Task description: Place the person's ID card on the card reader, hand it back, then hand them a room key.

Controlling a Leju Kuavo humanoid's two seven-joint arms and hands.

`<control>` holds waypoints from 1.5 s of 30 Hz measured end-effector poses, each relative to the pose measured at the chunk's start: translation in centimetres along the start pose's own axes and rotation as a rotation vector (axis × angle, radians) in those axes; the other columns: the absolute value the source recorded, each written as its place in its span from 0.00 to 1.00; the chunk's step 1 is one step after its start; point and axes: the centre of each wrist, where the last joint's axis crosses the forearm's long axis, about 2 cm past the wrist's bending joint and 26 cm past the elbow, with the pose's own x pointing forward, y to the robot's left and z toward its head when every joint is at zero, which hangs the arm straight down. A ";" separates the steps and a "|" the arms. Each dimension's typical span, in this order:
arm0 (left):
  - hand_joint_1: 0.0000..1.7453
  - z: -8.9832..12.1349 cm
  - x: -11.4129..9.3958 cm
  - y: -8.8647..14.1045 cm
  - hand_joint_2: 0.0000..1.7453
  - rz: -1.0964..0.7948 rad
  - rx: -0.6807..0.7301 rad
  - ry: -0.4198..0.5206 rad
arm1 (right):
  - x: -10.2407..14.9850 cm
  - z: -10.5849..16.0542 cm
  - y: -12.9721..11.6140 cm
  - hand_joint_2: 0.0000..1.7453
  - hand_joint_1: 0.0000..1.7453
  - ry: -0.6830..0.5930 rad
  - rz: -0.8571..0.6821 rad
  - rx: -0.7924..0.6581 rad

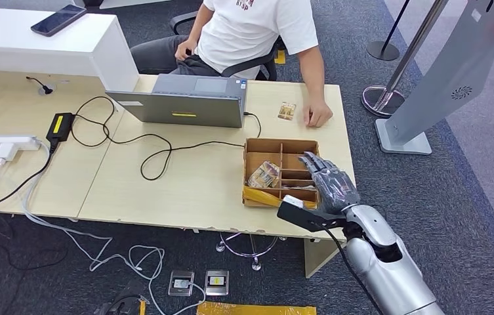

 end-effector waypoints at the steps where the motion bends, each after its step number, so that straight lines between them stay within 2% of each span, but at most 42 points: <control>1: 0.00 0.0 0.0 0.0 0.00 -0.001 0.001 -0.001 | 0.2 -0.2 0.0 1.00 0.00 -0.005 0.001 -0.001; 17: 0.00 0.1 0.1 -0.3 0.00 -0.001 0.002 -0.003 | 1.2 -1.7 0.8 1.00 0.00 -0.027 -0.025 0.006; 43: 0.00 0.1 0.3 -0.5 0.00 -0.012 -0.008 -0.012 | 1.1 -1.8 1.6 1.00 0.00 -0.024 -0.034 0.026; 45: 0.00 0.1 0.3 -0.5 0.00 -0.013 -0.009 -0.012 | 1.1 -1.8 1.6 1.00 0.06 -0.023 -0.035 0.026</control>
